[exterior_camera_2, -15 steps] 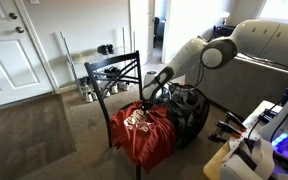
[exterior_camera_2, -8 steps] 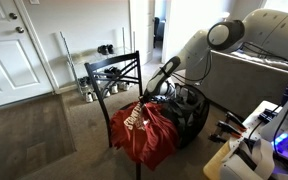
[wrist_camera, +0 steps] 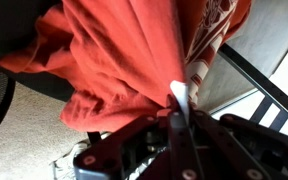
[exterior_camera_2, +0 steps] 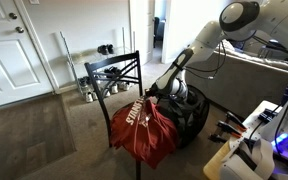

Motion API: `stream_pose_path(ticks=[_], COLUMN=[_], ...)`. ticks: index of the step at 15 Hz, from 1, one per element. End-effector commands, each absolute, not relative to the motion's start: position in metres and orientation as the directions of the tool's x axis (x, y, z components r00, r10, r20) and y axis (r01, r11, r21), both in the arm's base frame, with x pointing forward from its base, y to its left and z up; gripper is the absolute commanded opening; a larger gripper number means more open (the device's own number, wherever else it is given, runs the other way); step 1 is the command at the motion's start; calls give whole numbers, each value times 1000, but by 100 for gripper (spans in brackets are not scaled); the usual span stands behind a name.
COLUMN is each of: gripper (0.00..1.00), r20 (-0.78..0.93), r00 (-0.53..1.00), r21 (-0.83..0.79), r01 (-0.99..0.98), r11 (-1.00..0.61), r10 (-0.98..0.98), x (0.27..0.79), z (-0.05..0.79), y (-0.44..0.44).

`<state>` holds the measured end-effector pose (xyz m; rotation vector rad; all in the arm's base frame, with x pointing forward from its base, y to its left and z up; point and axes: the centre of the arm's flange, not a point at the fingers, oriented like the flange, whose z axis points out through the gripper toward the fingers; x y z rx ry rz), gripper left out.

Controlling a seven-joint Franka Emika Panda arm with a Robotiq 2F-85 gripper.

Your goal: Put the red shirt in the laundry bag

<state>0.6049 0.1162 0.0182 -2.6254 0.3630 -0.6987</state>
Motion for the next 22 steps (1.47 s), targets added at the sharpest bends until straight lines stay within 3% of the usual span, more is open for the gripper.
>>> stream_pose_path(ticks=[1, 6, 10, 16, 22], gripper=[1, 1, 1, 1, 1], r20=[495, 584, 558, 419, 423], r00=[762, 647, 713, 841, 824], r21=[-443, -455, -434, -313, -279], r01=[-192, -238, -185, -219, -277], r11=[-876, -858, -882, -924, -919], r10=[-417, -489, -424, -341, -377], x=[562, 591, 600, 529, 489], z=[71, 139, 171, 178, 184], y=[100, 71, 58, 67, 63])
